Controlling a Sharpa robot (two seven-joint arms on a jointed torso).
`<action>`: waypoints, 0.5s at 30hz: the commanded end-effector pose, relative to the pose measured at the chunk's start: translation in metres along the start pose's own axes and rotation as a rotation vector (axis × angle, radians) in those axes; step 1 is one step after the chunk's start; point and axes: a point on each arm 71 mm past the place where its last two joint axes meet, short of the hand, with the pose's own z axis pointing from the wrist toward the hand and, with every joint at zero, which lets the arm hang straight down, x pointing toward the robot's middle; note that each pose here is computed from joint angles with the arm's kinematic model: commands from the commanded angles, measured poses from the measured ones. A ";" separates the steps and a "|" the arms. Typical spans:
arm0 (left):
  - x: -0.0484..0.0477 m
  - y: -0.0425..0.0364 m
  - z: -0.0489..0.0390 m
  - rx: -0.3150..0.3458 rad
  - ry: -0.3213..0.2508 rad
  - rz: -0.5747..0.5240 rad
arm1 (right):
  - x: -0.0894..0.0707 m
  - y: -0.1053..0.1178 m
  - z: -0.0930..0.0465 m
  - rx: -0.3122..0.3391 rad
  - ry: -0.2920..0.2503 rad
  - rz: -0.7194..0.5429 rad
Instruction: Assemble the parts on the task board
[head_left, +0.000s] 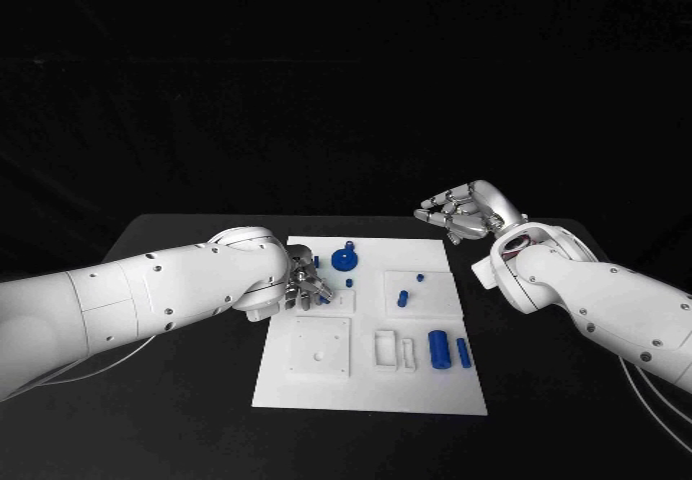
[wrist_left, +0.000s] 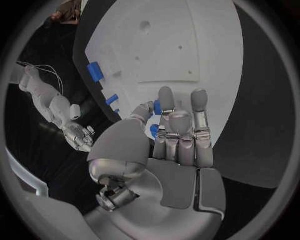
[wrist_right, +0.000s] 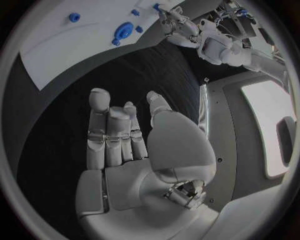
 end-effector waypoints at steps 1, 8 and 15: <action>0.0066 0.0015 0.0015 -0.010 0.054 0.024 | 0.001 0.001 0.000 -0.008 0.014 0.002; 0.0068 0.0010 0.0021 -0.011 0.067 0.033 | 0.001 0.001 0.000 -0.007 0.014 0.002; 0.0070 0.0003 0.0026 -0.013 0.076 0.039 | 0.002 0.001 0.001 -0.007 0.014 0.002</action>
